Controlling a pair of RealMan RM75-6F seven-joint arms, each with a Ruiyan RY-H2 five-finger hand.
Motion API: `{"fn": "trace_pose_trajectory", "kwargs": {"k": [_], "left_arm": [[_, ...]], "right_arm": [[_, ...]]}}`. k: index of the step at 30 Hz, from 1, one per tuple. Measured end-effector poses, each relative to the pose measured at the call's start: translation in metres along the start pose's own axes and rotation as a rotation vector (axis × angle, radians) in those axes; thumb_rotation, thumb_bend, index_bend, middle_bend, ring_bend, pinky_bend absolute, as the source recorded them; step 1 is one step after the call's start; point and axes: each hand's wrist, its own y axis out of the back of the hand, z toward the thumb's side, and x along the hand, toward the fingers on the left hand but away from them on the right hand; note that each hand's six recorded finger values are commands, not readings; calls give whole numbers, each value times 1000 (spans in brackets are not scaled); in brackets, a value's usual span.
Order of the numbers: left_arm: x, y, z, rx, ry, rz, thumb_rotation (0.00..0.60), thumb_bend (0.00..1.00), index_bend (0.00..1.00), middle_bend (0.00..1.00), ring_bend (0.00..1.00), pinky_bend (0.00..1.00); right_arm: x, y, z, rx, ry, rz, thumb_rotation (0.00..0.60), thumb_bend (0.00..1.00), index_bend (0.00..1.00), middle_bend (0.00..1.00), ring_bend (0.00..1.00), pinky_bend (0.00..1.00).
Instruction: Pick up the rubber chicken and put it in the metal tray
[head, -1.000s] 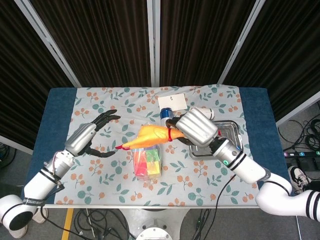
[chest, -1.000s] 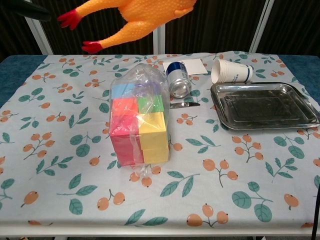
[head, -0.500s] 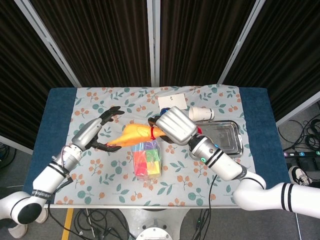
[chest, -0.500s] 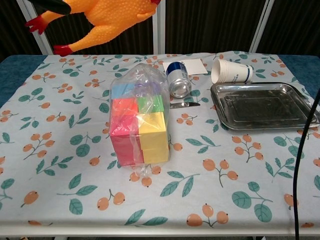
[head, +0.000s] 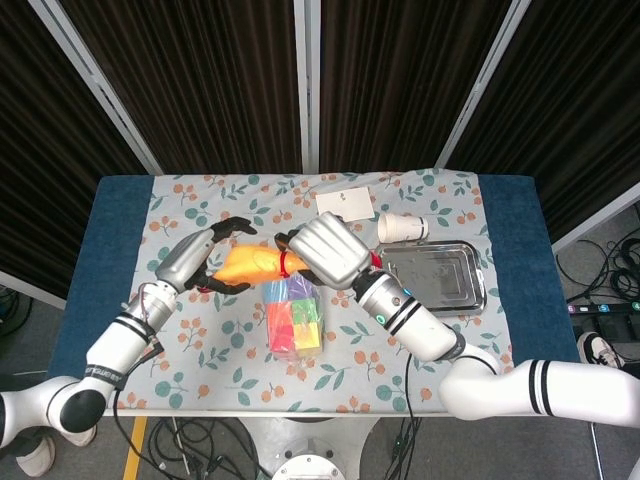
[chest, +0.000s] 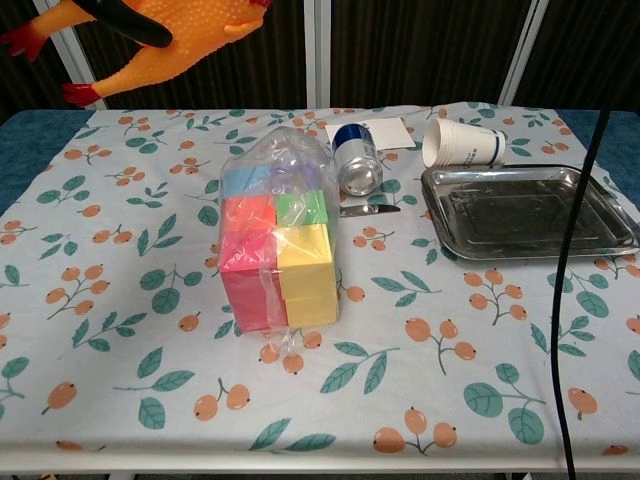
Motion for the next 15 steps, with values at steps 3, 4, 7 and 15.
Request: {"fn": "trace_pose_trajectory", "kwargs": {"k": [3, 4, 7, 15], "left_arm": [[3, -1, -4, -12, 20, 15, 600, 279, 478, 429, 361, 359], [4, -1, -5, -16, 25, 22, 600, 306, 513, 468, 399, 411], [8, 1, -9, -20, 33, 46, 600, 429, 616, 608, 542, 559], [15, 2, -24, -47, 53, 94, 600, 681, 862, 885, 791, 742]], "right_arm": [[1, -2, 2, -9, 1, 6, 600, 521, 842, 713, 711, 968], [1, -3, 2, -9, 1, 7, 600, 521, 842, 713, 711, 968], [2, -4, 3, -19, 3, 12, 600, 522, 842, 713, 711, 968], [6, -8, 7, -40, 27, 23, 600, 521, 842, 713, 711, 968]]}}
